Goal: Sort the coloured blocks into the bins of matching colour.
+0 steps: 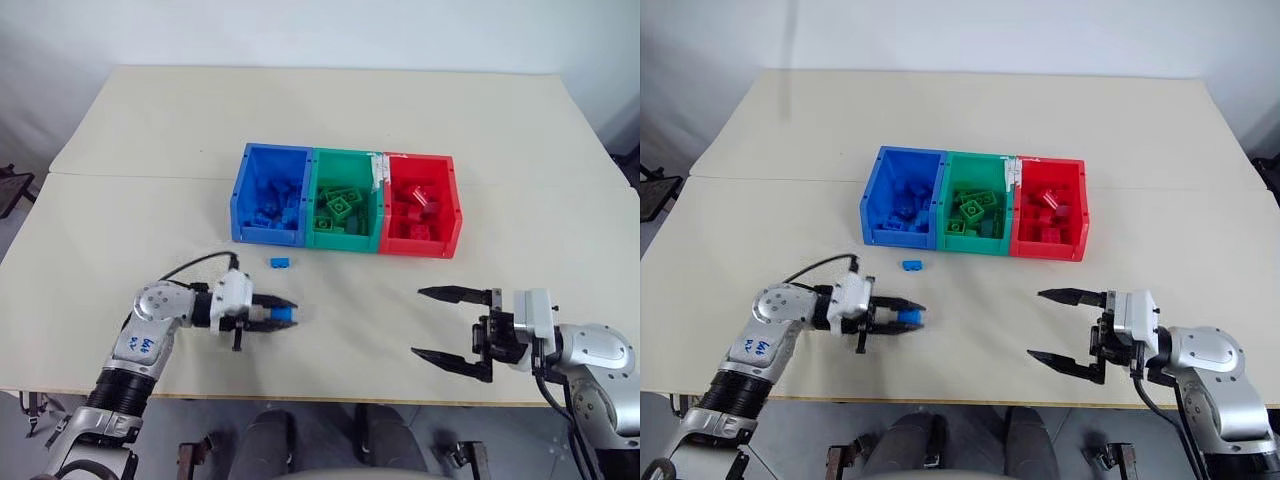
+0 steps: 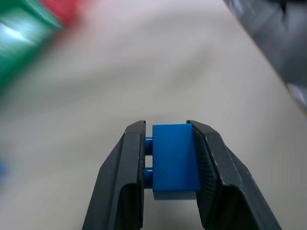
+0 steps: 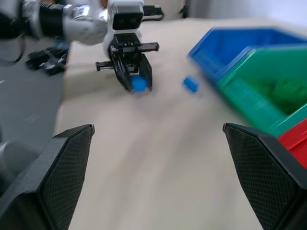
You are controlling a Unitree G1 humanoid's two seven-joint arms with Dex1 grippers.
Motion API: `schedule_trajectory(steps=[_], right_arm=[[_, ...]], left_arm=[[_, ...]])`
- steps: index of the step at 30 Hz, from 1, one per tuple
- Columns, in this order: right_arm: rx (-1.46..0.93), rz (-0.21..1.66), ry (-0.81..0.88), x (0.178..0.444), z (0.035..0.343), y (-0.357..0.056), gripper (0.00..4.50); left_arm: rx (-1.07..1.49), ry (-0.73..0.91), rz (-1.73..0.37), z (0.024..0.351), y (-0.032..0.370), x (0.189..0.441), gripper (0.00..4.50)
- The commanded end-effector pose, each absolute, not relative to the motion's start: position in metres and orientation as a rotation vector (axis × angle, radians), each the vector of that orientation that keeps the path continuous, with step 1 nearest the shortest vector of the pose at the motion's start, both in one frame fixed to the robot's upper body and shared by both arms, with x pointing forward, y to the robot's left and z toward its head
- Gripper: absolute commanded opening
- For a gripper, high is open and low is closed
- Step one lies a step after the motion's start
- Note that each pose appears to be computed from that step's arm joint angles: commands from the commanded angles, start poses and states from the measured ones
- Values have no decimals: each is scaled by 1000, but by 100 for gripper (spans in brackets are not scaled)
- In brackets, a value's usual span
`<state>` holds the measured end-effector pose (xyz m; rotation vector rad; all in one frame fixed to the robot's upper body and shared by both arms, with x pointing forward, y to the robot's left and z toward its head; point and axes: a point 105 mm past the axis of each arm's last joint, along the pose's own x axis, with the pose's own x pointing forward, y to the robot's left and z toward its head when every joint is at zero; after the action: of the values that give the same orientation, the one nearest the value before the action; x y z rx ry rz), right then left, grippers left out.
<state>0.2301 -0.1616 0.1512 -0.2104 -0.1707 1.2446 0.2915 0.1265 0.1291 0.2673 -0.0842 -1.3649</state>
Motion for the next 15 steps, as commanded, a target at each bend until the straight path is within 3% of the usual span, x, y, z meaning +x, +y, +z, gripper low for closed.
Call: schedule_trajectory(steps=[1, 6, 12, 15], right_arm=[[-163, 1157, -294, 241, 176, -156, 450], [-130, 1081, -335, 254, 183, -156, 450], [-146, 1070, -327, 253, 182, -160, 450], [-157, 1046, -338, 254, 185, -164, 450]], left_arm=[[227, -238, -1178, 185, 137, 316, 94], [233, -243, -932, 219, 141, 372, 94], [273, -182, -825, 223, 140, 414, 94], [301, -161, -868, 218, 137, 415, 195]])
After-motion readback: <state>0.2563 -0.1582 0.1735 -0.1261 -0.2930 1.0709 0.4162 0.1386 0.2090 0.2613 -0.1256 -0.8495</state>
